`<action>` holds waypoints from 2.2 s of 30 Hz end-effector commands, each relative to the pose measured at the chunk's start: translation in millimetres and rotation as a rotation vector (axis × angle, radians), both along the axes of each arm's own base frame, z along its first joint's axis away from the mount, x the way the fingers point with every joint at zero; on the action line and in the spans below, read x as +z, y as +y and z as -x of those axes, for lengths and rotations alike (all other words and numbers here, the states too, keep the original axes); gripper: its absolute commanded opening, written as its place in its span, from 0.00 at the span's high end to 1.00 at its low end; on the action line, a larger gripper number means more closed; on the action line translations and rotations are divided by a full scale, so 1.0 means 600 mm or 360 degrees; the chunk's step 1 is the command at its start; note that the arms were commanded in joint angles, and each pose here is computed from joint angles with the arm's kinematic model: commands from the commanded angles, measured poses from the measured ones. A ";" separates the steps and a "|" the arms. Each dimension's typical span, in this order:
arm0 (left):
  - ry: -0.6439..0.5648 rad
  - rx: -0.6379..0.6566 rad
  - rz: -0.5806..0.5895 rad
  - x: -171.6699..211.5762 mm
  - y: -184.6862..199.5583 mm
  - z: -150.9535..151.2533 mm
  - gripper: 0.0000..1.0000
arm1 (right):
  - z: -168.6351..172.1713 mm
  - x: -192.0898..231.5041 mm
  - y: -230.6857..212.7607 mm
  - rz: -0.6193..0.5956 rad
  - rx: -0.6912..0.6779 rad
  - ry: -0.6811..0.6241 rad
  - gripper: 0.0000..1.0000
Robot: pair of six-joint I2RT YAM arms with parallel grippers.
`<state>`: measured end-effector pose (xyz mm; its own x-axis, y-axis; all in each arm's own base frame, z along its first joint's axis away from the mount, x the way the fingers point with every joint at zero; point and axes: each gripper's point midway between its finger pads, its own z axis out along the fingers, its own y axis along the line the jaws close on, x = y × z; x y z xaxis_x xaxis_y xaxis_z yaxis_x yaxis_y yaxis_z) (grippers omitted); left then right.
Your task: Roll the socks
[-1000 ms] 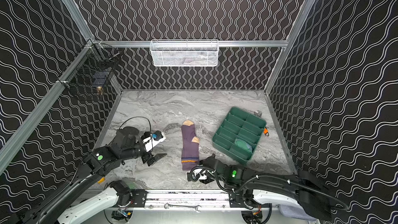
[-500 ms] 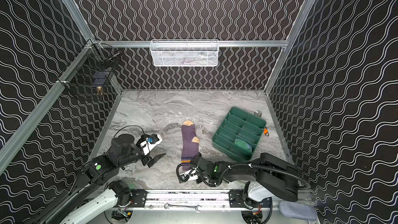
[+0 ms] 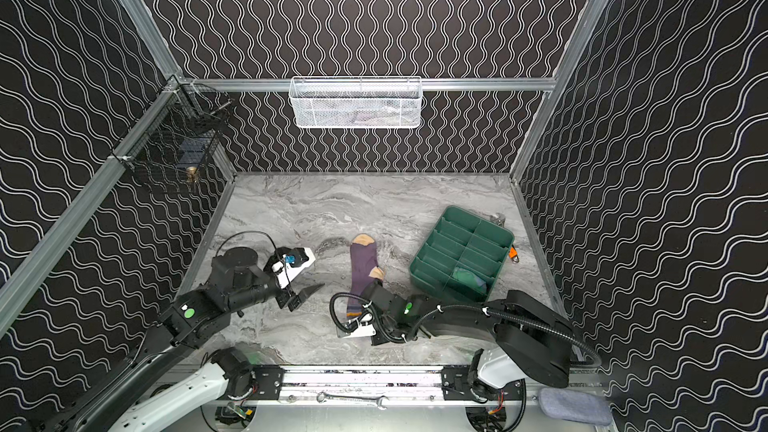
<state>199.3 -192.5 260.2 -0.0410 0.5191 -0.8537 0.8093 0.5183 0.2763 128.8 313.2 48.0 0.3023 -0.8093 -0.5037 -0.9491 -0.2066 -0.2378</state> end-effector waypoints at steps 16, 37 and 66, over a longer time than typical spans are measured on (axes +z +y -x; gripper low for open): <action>-0.0512 -0.0418 -0.0391 0.087 -0.021 0.018 0.17 | -0.003 0.032 -0.032 -0.0051 -0.0303 0.1057 1.00; -0.0161 -0.0878 -0.0820 -0.276 -0.147 0.141 0.10 | -0.053 -0.011 -0.028 0.0056 -0.0447 0.1148 1.00; 0.0161 -0.0514 -0.1042 -0.390 -0.167 0.093 0.75 | -0.044 0.000 -0.030 0.0022 -0.0386 0.1145 1.00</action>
